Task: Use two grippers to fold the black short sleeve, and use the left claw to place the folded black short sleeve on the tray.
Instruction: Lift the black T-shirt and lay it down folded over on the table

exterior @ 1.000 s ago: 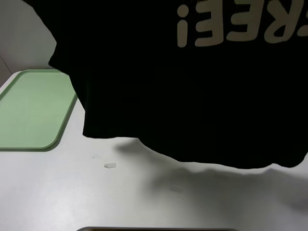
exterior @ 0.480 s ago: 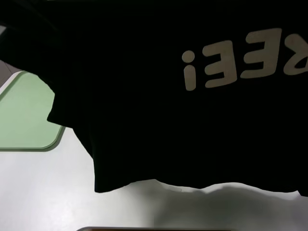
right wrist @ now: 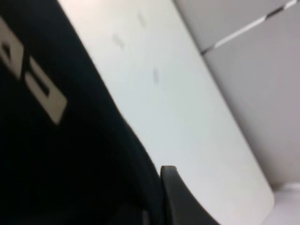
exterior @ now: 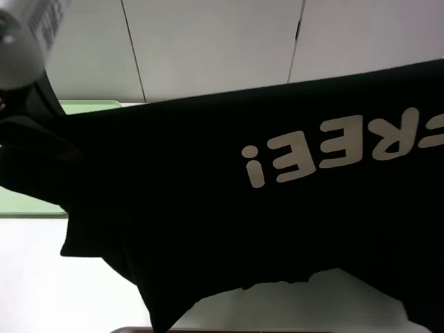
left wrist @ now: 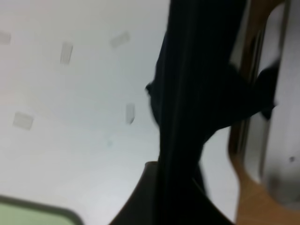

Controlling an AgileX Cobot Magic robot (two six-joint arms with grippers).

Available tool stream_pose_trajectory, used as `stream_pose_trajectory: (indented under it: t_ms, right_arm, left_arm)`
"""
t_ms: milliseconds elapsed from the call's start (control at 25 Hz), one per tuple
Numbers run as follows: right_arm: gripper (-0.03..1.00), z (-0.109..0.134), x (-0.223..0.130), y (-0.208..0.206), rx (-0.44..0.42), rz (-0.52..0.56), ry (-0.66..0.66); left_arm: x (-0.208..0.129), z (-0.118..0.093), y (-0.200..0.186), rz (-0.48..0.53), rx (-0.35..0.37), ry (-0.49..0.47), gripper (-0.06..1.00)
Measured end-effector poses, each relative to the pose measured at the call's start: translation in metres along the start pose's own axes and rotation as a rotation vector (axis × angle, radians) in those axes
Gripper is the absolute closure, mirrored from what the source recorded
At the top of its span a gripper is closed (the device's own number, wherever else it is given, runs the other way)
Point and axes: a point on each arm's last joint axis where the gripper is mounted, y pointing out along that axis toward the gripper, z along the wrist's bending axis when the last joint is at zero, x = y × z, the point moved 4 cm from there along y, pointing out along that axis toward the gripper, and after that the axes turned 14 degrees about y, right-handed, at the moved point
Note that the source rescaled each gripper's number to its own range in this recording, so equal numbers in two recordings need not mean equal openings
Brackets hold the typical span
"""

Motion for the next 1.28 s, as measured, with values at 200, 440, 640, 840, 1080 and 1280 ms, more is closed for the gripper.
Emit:
stream_pose_trajectory:
  t_ms: [200, 440, 640, 840, 1080, 1280]
  right_arm:
    - [0.97, -0.015, -0.003, 0.062, -0.020, 0.186, -0.072]
    - [0.97, -0.039, 0.020, 0.151, -0.087, 0.209, -0.219]
    - [0.97, -0.068, 0.019, 0.220, -0.137, 0.164, -0.203]
    - [0.97, -0.099, 0.013, 0.258, -0.232, 0.050, -0.151]
    - [0.97, -0.129, 0.021, 0.271, -0.329, -0.064, -0.134]
    - [0.97, -0.148, 0.036, 0.265, -0.400, -0.139, -0.140]
  left_arm:
    - [-0.008, 0.033, 0.037, 0.065, 0.150, 0.007, 0.94]
    - [-0.029, 0.095, 0.095, 0.175, 0.263, 0.008, 0.94]
    - [-0.044, 0.141, 0.126, 0.184, 0.352, -0.004, 0.94]
    - [-0.045, 0.185, 0.134, 0.130, 0.461, -0.032, 0.94]
    - [-0.044, 0.222, 0.152, 0.076, 0.551, -0.026, 0.94]
    - [-0.037, 0.236, 0.162, 0.007, 0.620, -0.004, 0.94]
